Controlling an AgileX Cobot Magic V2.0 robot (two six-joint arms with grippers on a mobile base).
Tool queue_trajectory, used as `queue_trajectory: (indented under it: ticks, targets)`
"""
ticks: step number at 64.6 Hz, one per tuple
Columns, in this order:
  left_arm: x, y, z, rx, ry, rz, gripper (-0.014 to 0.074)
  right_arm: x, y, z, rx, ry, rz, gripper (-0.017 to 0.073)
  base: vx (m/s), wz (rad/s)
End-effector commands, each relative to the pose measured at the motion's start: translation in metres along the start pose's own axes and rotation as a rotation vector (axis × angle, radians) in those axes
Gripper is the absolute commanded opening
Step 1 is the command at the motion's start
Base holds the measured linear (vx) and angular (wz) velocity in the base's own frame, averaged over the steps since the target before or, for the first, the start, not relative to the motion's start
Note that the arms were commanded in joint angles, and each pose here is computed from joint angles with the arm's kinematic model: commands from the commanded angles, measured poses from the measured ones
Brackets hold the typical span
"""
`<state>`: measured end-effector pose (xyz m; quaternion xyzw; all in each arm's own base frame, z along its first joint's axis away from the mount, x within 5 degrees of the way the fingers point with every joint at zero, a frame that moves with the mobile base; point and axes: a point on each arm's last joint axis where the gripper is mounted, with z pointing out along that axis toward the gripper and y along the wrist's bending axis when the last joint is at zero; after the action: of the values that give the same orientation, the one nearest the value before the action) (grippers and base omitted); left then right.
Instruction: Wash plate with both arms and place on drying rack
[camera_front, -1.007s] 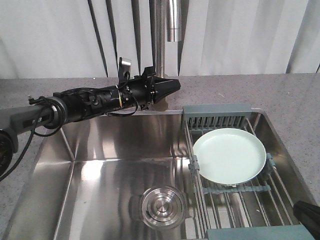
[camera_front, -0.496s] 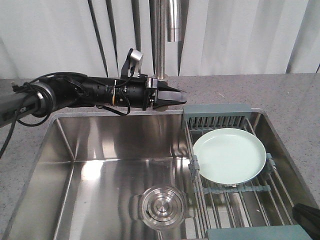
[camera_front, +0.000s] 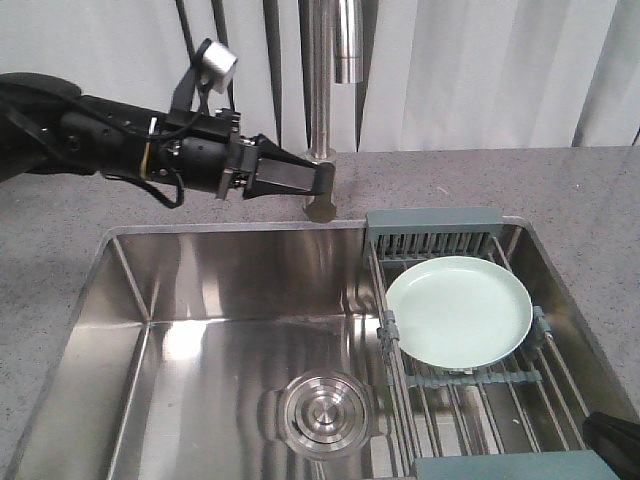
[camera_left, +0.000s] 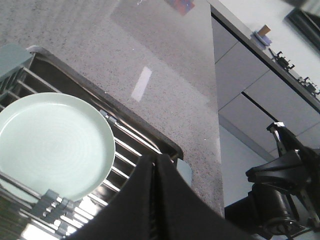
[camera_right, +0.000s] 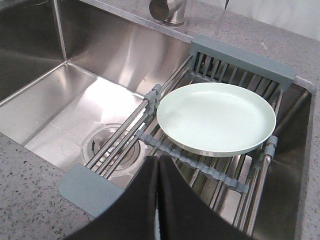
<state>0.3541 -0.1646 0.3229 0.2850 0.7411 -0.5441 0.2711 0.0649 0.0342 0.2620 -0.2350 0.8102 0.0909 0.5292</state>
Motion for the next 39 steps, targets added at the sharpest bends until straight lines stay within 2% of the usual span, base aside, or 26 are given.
queue_trajectory:
  ticks: [1,9,18,28,39]
  targets:
    - [0.01,-0.042,-0.029,0.097,0.061,0.045,-0.0006,-0.015,-0.005,-0.004,0.046,-0.1,-0.001,-0.0005,0.0,0.0]
    - [0.03,-0.057,-0.054,0.056,0.028,0.014,-0.0006,-0.018,-0.007,-0.004,0.067,-0.134,-0.002,-0.0005,0.0,0.0]
    - [0.049,-0.089,-0.077,0.02,-0.014,0.043,-0.0006,-0.022,-0.009,-0.005,0.091,-0.171,0.0,-0.0005,0.0,0.0]
    - [0.068,-0.135,-0.094,-0.002,-0.055,0.137,-0.0006,-0.029,-0.013,-0.007,0.142,-0.252,0.0,-0.0005,0.0,0.0]
    - [0.091,-0.191,-0.109,-0.017,-0.102,0.293,-0.0006,-0.029,-0.013,-0.007,0.142,-0.253,0.0,-0.0005,0.0,0.0]
